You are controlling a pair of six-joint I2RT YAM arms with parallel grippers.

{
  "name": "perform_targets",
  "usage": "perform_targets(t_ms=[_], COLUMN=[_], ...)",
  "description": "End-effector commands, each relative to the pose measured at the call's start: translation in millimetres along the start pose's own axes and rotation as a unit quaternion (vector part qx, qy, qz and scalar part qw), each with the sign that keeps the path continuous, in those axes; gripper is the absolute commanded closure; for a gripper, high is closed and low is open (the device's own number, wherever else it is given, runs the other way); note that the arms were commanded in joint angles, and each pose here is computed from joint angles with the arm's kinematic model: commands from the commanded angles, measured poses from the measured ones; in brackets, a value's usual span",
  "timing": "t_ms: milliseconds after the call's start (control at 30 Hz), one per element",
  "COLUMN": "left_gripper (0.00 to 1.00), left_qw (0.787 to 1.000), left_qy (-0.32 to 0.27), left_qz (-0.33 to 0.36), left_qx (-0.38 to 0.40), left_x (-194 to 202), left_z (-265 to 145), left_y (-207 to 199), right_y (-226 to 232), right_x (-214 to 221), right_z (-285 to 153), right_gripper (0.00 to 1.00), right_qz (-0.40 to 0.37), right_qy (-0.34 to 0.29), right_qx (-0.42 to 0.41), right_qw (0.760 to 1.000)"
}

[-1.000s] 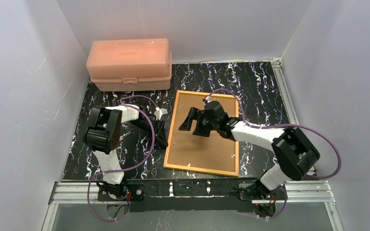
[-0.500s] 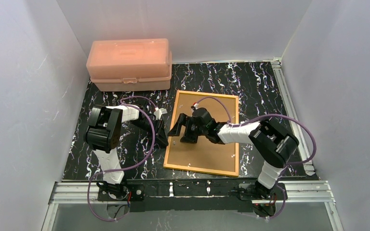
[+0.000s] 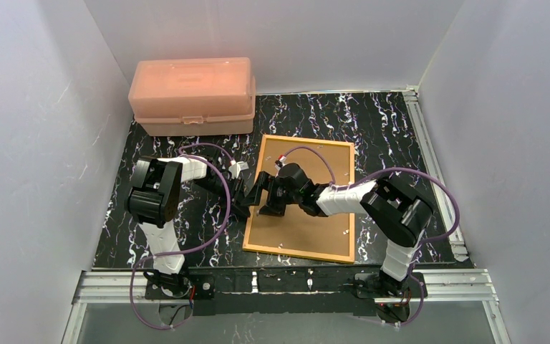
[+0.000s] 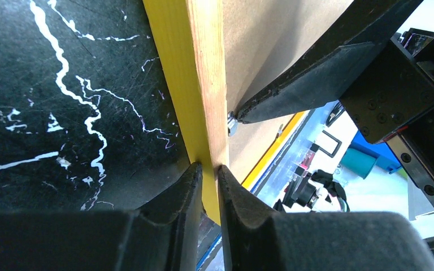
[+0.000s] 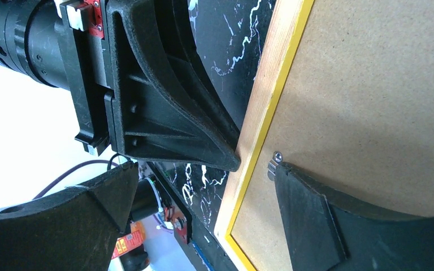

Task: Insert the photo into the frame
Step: Install the photo frame at the center of the board.

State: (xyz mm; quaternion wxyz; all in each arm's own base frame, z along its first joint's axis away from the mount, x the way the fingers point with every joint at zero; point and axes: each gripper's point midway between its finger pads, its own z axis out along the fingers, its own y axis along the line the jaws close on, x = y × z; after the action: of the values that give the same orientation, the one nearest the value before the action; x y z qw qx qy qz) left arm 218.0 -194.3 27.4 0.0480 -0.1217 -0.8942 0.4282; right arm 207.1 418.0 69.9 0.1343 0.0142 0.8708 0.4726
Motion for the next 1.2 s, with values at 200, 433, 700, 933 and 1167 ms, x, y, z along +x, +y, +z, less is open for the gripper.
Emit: perform_targets(t_ms=[200,433,700,933,1167], left_gripper=[0.86,0.87,0.87,0.88,0.88], left_qw=[1.000,1.000,1.000,1.000,1.000], left_qy=[0.005,0.006,0.005,0.005,0.004], left_qz=[0.007,0.009,0.013,0.015,0.016], left_qx=[0.000,0.000,0.001,0.004,0.007], left_x=[2,4,6,7,7], left_z=[0,0,-1,-1,-1], left_y=[0,0,-1,-2,-4], right_y=[4,-2,-13,-10,-8], right_x=[15,21,17,9,6], right_z=[6,-3,-1,4,11], right_gripper=[0.02,0.01,0.01,0.01,0.01], right_qz=[0.000,0.006,0.001,-0.014,-0.027], right_qy=[0.011,-0.006,-0.026,-0.041,-0.041], right_qx=[0.006,0.020,0.050,0.060,0.062], right_qw=[1.000,1.000,0.998,0.997,0.997])
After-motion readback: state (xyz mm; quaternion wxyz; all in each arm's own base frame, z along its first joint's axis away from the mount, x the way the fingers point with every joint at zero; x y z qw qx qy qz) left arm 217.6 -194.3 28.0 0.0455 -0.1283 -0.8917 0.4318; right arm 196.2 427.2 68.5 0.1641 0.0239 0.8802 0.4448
